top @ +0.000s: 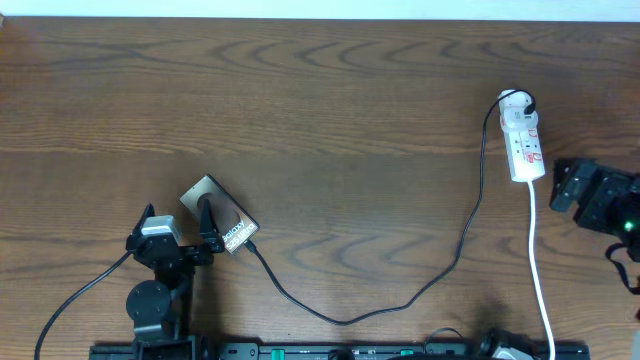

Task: Plug charger to phone and switch on socket

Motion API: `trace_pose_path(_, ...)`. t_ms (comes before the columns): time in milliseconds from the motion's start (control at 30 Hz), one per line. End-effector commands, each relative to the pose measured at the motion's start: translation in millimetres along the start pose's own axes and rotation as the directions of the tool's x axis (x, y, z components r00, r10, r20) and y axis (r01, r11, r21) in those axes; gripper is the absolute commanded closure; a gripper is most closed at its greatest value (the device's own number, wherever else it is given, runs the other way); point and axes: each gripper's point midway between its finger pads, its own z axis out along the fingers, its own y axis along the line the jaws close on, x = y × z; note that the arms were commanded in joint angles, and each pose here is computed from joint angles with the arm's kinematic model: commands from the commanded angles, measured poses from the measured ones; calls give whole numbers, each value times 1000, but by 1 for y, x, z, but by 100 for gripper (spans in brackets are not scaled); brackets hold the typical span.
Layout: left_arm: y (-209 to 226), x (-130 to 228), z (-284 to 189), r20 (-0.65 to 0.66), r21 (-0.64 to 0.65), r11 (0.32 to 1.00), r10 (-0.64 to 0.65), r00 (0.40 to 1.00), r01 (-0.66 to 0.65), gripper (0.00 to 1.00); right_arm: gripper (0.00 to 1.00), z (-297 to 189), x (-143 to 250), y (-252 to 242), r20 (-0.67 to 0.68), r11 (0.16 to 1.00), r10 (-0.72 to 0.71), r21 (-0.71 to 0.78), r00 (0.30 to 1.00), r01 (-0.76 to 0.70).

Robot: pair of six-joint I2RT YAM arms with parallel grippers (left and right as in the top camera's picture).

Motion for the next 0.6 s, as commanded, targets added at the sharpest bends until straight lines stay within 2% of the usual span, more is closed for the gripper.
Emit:
trace_pose_path(0, -1, 14, 0, -48, 11, 1000, 9, 999, -8, 6, 1, 3, 6, 10, 43, 999, -25, -33, 999, 26)
trace_pose_path(333, -1, 14, 0, -47, 11, 1000, 9, 999, -8, 6, 1, 44, 41, 45, 265, 965, -122, -194, 956, 177)
trace_pose_path(567, -1, 14, 0, -48, 11, 1000, 9, 999, -8, 6, 1, 71, 71, 69, 489, 911, -150, -268, 859, 312)
